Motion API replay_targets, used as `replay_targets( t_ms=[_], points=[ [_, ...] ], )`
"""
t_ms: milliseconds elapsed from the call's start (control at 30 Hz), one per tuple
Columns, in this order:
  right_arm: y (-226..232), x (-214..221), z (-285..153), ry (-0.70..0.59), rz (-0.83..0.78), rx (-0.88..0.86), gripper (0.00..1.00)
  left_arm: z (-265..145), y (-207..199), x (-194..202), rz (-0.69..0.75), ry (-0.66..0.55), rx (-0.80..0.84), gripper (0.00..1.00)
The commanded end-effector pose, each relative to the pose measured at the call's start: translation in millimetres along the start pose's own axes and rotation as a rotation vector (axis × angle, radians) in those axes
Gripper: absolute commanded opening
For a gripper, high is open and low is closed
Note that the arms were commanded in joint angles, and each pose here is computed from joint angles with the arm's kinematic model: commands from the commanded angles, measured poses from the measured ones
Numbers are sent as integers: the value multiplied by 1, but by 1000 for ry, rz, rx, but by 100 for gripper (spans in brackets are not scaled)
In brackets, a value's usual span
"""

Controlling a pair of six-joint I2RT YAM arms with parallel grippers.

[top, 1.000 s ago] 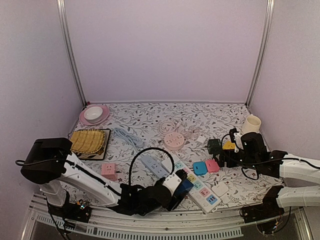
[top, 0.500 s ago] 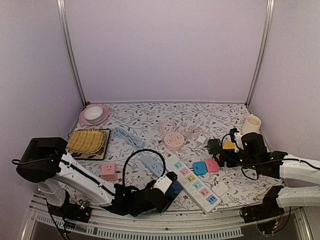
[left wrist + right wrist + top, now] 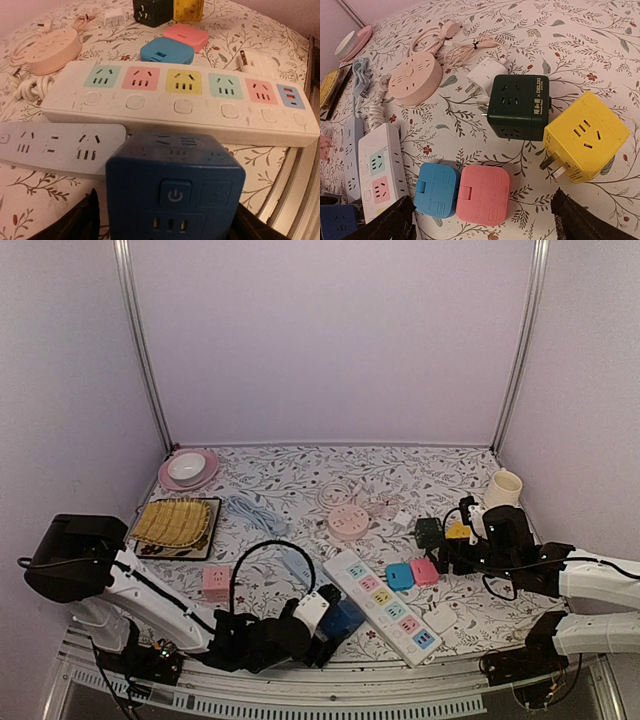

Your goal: Pull the plug off the socket

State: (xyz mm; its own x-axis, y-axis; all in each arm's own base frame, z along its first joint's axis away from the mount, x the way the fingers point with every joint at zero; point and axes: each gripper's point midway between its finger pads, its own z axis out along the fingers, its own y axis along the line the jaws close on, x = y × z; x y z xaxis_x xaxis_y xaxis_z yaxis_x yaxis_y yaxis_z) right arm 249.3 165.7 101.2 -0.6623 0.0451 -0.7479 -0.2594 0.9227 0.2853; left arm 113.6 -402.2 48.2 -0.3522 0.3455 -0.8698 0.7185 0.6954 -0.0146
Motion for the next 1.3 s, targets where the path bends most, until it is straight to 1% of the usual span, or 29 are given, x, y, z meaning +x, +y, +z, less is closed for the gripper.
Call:
replay_targets(
  t_ms=[0, 133, 333, 533, 800, 933, 1067, 1200, 1267],
  points=[
    [-1, -4, 0, -23, 1, 5, 96, -17, 5, -17, -65, -95, 37, 82],
    [-1, -4, 1, -23, 1, 6, 96, -26, 15, -17, -98, -127, 37, 82],
    [-1, -3, 2, -19, 0, 7, 96, -28, 16, -17, -102, -136, 37, 82],
    [-1, -4, 2, -20, 0, 10, 96, -36, 24, -19, -132, -172, 40, 82],
    [-2, -5, 1, -27, 3, 13, 96, -43, 27, -22, -136, -201, 17, 81],
    [-2, -4, 1, -26, 2, 11, 97, -54, 31, -31, -163, -237, 24, 81],
    [-2, -4, 1, -26, 2, 12, 96, -70, 44, -39, -207, -284, 17, 83],
    [-2, -4, 1, -26, 2, 11, 96, -78, 56, -53, -228, -308, -39, 84],
    [-2, -4, 1, -26, 2, 12, 97, -81, 65, -60, -236, -310, -84, 87]
  ],
)
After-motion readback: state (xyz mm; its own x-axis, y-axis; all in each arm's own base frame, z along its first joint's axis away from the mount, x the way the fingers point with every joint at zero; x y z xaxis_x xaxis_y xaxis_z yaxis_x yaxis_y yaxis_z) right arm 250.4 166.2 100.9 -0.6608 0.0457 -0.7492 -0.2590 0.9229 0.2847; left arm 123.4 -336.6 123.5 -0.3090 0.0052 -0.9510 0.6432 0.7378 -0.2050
